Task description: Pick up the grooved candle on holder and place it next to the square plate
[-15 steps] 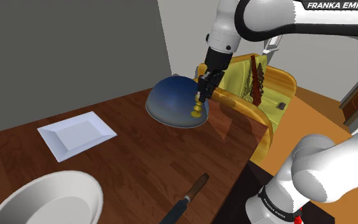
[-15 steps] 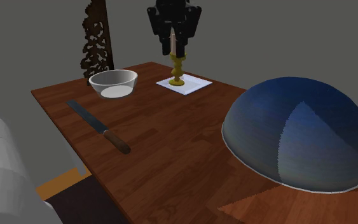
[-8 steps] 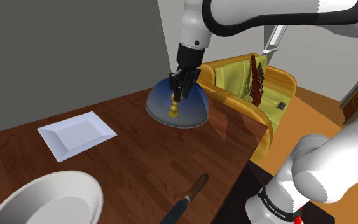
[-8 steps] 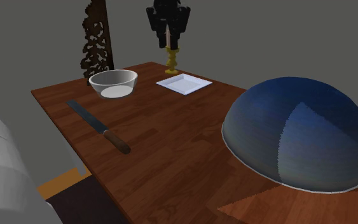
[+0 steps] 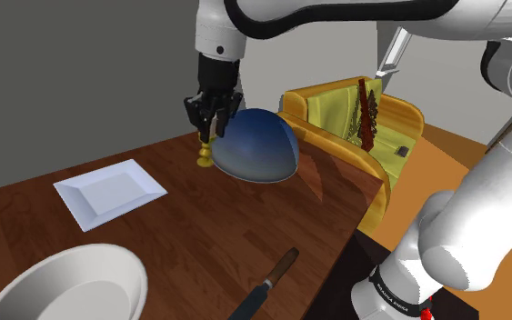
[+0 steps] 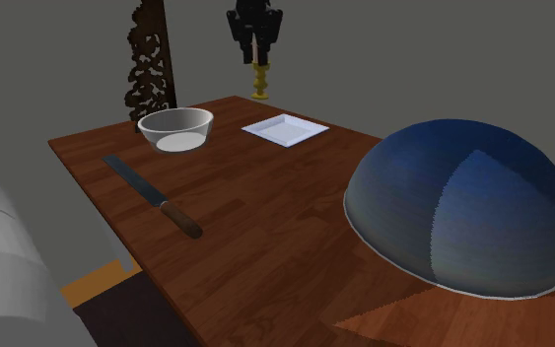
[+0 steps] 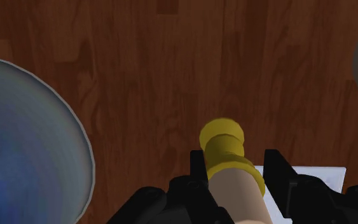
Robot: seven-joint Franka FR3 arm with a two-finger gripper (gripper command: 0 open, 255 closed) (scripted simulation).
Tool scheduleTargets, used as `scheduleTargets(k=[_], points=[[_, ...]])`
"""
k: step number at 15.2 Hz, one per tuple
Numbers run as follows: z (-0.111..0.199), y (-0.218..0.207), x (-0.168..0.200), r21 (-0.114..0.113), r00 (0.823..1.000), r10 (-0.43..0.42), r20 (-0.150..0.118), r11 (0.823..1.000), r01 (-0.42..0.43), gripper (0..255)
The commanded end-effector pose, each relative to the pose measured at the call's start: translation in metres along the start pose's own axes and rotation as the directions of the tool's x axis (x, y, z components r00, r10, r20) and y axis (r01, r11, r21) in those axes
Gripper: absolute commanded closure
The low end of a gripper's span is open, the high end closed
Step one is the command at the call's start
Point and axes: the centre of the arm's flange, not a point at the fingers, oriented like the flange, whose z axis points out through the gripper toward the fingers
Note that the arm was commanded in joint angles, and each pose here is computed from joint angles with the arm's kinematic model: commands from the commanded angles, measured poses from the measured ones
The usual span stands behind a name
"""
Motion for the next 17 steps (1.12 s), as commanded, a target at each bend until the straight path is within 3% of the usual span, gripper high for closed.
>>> scheduleTargets(k=[1, 13, 17], points=[[0.0, -0.022, 0.013, 0.001, 1.0, 0.001, 0.0, 1.0, -0.001, 255], [-0.001, -0.154, 0.114, 0.001, 1.0, 0.001, 0.0, 1.0, -0.001, 255], [0.02, -0.154, 0.114, 0.001, 1.0, 0.001, 0.0, 1.0, -0.001, 255]])
